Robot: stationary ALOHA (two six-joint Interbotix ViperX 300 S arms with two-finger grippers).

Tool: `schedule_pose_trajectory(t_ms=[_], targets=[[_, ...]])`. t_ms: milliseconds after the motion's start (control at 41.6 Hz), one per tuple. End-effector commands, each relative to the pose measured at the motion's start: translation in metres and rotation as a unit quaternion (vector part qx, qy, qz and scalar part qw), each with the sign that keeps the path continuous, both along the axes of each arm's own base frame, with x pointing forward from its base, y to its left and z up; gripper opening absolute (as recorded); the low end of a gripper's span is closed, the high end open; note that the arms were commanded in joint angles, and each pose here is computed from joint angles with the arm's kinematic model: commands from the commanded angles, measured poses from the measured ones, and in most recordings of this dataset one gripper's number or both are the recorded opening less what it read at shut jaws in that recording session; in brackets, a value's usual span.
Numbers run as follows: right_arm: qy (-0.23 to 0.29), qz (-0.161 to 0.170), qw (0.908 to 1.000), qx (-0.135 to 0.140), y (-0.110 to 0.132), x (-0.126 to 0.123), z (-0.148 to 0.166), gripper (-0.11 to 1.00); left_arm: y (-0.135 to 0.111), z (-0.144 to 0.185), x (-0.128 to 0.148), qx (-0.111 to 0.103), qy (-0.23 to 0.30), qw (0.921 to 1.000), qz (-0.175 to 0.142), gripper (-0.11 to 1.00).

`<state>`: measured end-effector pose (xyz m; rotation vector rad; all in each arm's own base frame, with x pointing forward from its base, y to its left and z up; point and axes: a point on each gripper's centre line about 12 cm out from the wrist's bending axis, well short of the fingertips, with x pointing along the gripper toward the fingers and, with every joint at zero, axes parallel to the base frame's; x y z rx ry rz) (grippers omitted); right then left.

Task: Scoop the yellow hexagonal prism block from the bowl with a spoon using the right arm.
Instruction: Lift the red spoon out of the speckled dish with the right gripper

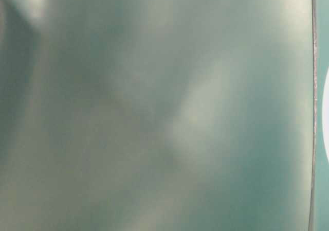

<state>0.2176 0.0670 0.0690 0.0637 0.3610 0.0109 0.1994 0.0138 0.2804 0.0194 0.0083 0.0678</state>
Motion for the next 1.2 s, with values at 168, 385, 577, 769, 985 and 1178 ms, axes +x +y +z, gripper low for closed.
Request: schedule_pose_trajectory(t_ms=[168, 385, 577, 769, 985, 1178], targets=[[-0.016, 0.004, 0.9999, -0.002, 0.002, 0.003, 0.005, 0.41, 0.001, 0.007, 0.003, 0.001, -0.008, 1.0000, 0.002, -0.01], [-0.019, 0.004, 0.9998, -0.001, 0.003, 0.004, 0.006, 0.29, 0.001, 0.007, 0.003, 0.001, -0.008, 1.0000, 0.001, -0.01], [-0.030, 0.003, 0.9995, 0.005, 0.004, 0.006, 0.011, 0.24, 0.001, 0.007, 0.003, 0.002, -0.008, 1.0000, 0.002, -0.01], [-0.056, 0.003, 0.9981, 0.025, 0.004, 0.006, 0.028, 0.24, 0.001, 0.007, 0.003, 0.001, -0.008, 1.0000, 0.002, -0.01], [-0.071, -0.005, 0.9963, 0.049, -0.001, 0.006, 0.050, 0.24, 0.001, 0.007, 0.003, 0.001, -0.008, 1.0000, 0.001, -0.01], [-0.064, -0.012, 0.9962, 0.058, -0.009, 0.011, 0.074, 0.24, 0.001, 0.007, 0.003, 0.000, -0.008, 1.0000, 0.001, -0.01]])
